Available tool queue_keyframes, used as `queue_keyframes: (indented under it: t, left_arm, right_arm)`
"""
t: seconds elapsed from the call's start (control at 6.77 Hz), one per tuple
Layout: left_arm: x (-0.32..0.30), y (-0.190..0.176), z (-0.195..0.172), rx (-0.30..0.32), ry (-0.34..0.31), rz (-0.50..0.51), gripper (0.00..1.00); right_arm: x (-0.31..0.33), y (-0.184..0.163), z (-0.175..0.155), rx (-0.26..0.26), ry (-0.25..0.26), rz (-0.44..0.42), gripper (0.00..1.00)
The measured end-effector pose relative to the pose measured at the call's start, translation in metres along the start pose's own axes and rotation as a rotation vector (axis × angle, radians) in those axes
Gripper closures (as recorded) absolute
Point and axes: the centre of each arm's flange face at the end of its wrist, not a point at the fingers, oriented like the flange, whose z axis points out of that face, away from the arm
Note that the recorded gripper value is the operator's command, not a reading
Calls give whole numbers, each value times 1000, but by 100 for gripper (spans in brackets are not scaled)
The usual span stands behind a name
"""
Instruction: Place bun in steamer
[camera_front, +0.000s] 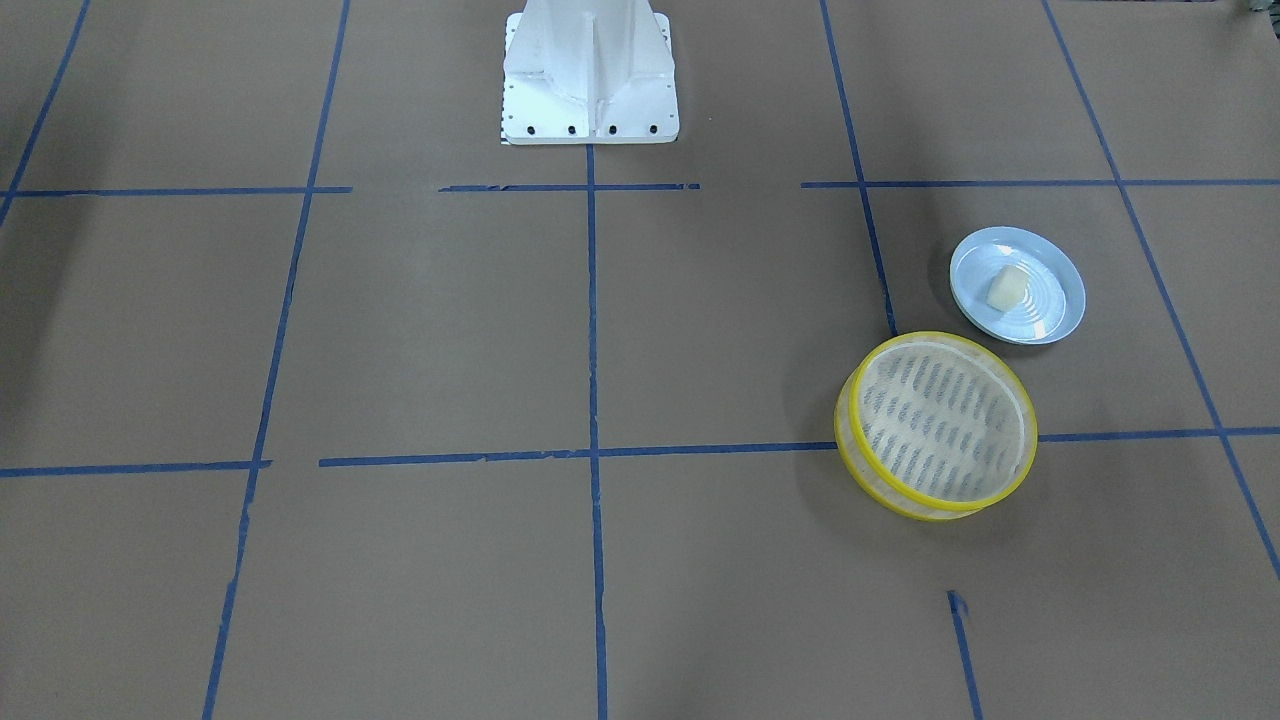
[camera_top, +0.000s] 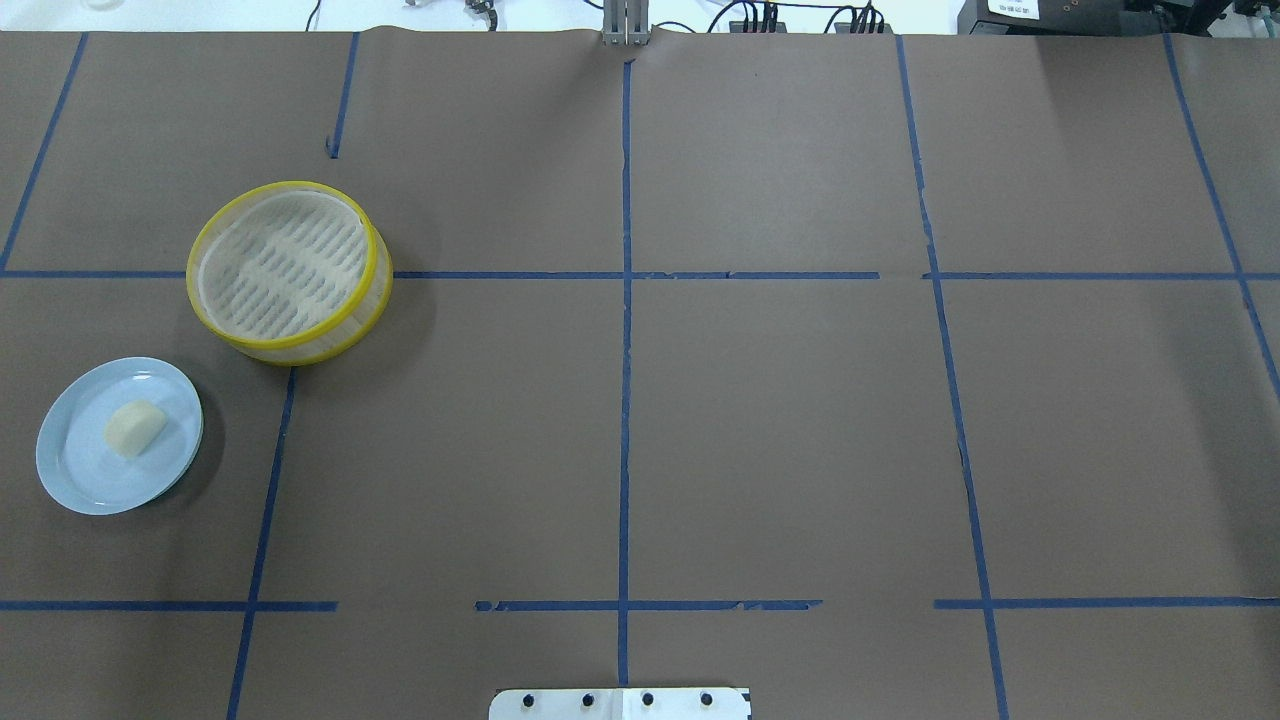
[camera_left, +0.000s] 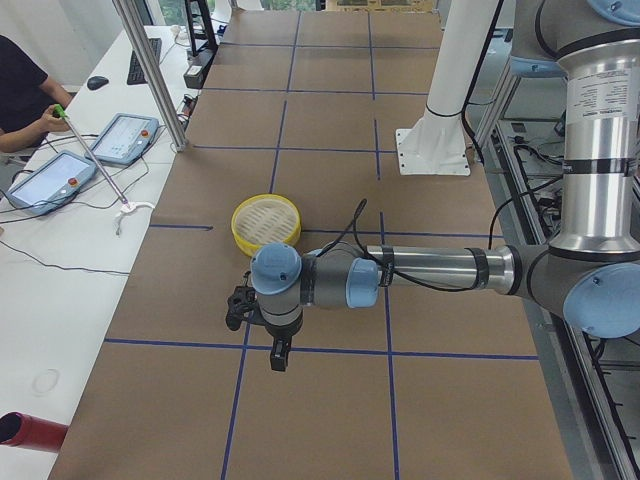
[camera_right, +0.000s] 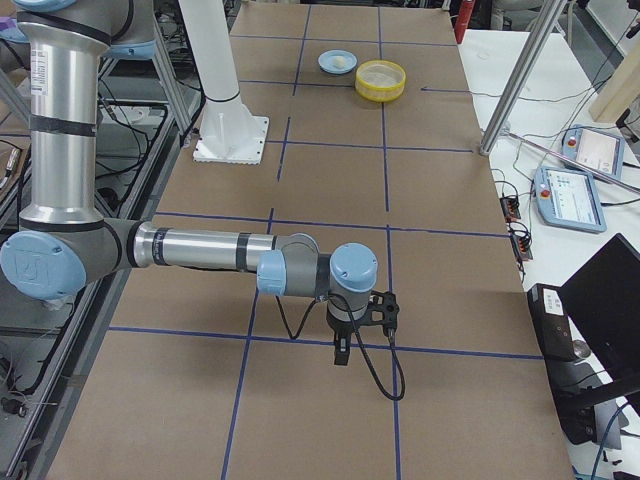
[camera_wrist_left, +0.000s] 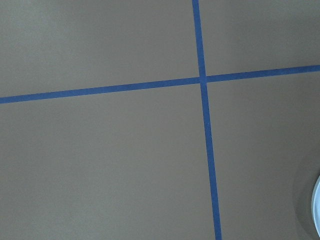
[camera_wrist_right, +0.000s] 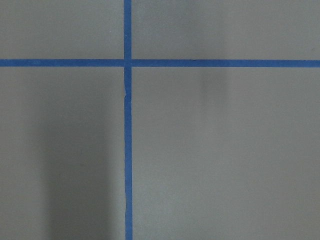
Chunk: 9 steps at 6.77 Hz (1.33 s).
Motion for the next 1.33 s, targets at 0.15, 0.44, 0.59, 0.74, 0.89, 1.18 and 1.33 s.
queue_keyframes:
  t: [0.15,0.44,0.59,0.74,0.89,1.18,1.33]
  left_arm:
    - [2,-1,-2,4,0,6,0]
    - [12,-8,-12,29,-1,33,0]
    - [23,-20,-22,48,-6,56,0]
    - [39,-37,-30,63,-9,87,0]
    - [57,-51,-37,78,-4,106,0]
    - [96,-65,-45,100,35,-11,0]
    - [133,-72,-36,85,54,-75,0]
  right_arm:
    - [0,0,0,0,0,0,0]
    - [0,0,0,1,0,0,0]
    - [0,0,0,1,0,-1,0]
    - [0,0,0,1,0,-1,0]
    - [0,0,0,0,0,0,0]
    - [0,0,0,0,0,0,0]
    - [0,0,0,0,0,0,0]
